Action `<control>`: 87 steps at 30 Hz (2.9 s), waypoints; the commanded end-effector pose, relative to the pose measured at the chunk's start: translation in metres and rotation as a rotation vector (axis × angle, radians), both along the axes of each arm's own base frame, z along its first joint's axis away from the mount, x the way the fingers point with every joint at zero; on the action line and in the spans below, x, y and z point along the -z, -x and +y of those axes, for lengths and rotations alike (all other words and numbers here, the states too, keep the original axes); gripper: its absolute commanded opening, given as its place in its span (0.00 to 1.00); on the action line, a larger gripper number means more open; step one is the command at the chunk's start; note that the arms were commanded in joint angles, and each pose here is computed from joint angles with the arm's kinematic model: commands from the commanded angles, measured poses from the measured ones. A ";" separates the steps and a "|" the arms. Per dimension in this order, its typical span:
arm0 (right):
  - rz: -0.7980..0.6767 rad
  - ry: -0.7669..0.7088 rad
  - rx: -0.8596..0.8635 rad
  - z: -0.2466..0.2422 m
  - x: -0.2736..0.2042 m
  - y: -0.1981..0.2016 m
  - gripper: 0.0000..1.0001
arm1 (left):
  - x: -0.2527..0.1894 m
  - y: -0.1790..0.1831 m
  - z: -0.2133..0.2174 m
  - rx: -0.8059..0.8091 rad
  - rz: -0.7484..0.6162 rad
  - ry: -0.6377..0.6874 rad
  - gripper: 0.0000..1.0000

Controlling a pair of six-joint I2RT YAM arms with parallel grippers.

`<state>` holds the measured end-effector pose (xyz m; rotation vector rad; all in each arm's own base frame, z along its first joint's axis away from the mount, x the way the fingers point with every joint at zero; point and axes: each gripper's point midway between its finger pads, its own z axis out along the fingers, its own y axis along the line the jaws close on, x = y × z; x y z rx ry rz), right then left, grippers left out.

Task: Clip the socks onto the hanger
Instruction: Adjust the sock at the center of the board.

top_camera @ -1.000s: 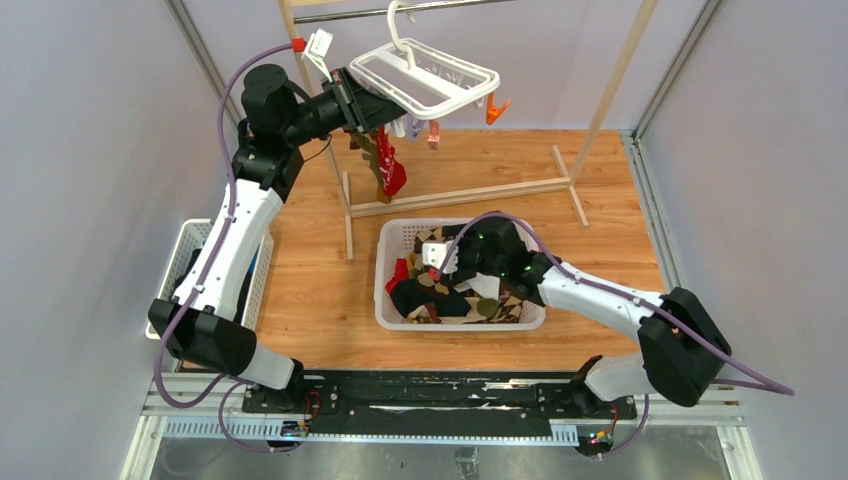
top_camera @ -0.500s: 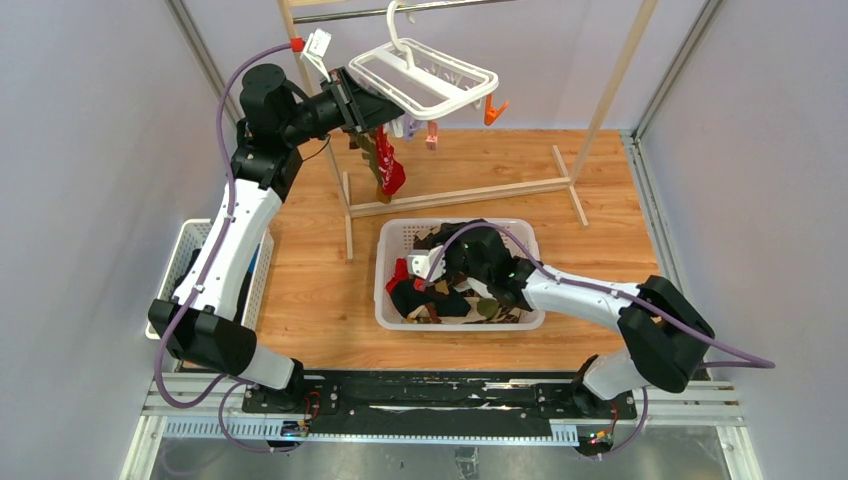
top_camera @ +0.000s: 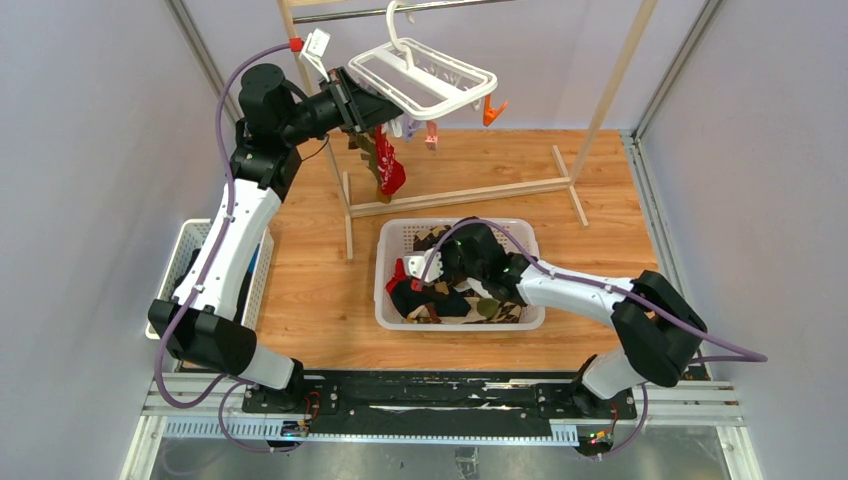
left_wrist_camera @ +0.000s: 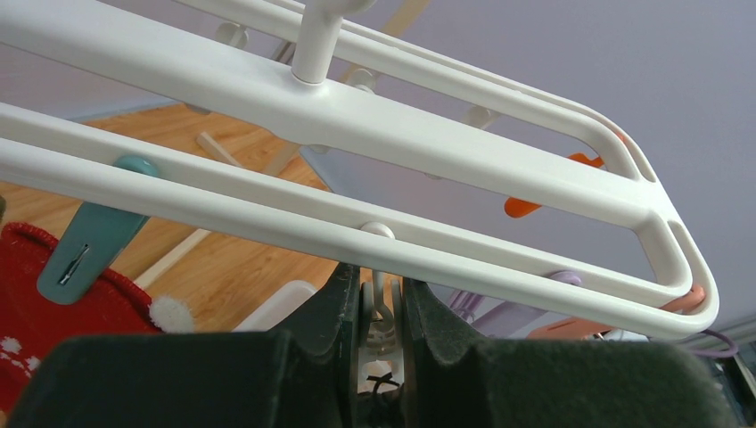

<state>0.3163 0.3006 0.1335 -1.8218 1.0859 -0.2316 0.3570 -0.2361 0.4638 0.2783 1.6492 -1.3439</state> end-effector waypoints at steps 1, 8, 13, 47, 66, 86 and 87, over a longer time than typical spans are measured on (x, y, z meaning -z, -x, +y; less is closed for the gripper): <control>0.003 0.019 -0.036 0.012 0.004 0.002 0.27 | 0.009 0.009 -0.001 0.052 0.043 -0.012 0.00; 0.053 -0.049 -0.039 0.022 -0.005 0.003 0.00 | 0.010 0.007 0.001 0.044 0.046 -0.016 0.00; 0.215 -0.279 -0.093 0.032 -0.048 0.019 0.00 | 0.010 0.007 0.001 0.045 0.047 -0.015 0.00; 1.055 -0.662 1.107 -0.084 -0.034 -0.011 0.00 | 0.004 0.012 0.000 0.065 0.039 0.001 0.00; 1.541 -1.215 0.929 -0.056 -0.098 -0.055 0.00 | 0.002 0.014 0.000 0.071 0.032 0.004 0.00; 1.673 -1.047 0.079 0.048 -0.238 0.000 0.00 | 0.002 0.017 -0.003 0.108 0.030 0.019 0.00; 1.693 -1.036 0.082 0.053 -0.238 0.000 0.00 | 0.002 0.017 -0.003 0.109 0.029 0.017 0.00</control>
